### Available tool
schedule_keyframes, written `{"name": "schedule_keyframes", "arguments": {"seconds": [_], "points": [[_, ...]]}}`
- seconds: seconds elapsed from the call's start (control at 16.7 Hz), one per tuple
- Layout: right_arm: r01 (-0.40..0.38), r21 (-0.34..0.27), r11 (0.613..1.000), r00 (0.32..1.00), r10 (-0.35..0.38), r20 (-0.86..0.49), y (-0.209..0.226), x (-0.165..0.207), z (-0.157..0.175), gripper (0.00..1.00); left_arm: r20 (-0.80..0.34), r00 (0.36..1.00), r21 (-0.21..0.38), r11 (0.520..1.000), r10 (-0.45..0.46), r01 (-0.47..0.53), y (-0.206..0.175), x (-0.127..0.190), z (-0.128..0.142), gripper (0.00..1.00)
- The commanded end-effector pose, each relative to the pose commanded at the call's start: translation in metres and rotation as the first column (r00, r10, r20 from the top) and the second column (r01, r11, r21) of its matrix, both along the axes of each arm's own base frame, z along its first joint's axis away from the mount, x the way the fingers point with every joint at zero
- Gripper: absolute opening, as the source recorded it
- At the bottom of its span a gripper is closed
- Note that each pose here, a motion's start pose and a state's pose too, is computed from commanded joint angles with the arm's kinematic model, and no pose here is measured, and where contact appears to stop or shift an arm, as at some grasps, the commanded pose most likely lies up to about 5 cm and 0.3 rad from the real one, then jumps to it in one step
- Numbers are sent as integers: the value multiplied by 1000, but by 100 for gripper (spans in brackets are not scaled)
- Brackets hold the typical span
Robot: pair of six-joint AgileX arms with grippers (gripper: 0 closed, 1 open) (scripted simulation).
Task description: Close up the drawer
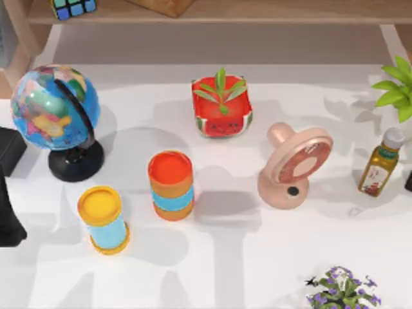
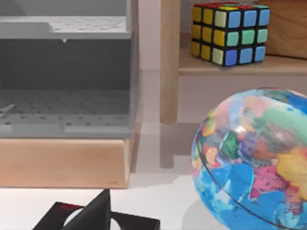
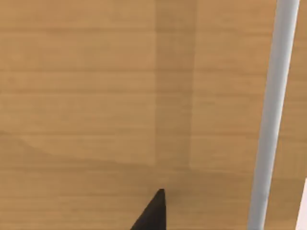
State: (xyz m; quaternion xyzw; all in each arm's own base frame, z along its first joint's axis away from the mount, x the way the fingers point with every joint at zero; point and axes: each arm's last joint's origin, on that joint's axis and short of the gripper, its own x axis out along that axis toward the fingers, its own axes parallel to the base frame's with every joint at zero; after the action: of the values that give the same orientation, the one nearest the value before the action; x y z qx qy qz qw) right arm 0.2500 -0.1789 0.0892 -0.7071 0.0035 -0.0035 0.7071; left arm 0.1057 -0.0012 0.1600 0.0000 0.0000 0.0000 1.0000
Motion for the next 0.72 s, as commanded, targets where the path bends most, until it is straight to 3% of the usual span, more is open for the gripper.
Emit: {"name": "schedule_keyframes", "arguments": {"seconds": [0.36,0.72], "points": [[0,0,1000,1000,0,0,0,0,0,2,0,1000,0,1000,0,0,0,0,0,100],[0,0,1000,1000,0,0,0,0,0,0,0,1000,0,1000,0,0,0,0,0,100]]}}
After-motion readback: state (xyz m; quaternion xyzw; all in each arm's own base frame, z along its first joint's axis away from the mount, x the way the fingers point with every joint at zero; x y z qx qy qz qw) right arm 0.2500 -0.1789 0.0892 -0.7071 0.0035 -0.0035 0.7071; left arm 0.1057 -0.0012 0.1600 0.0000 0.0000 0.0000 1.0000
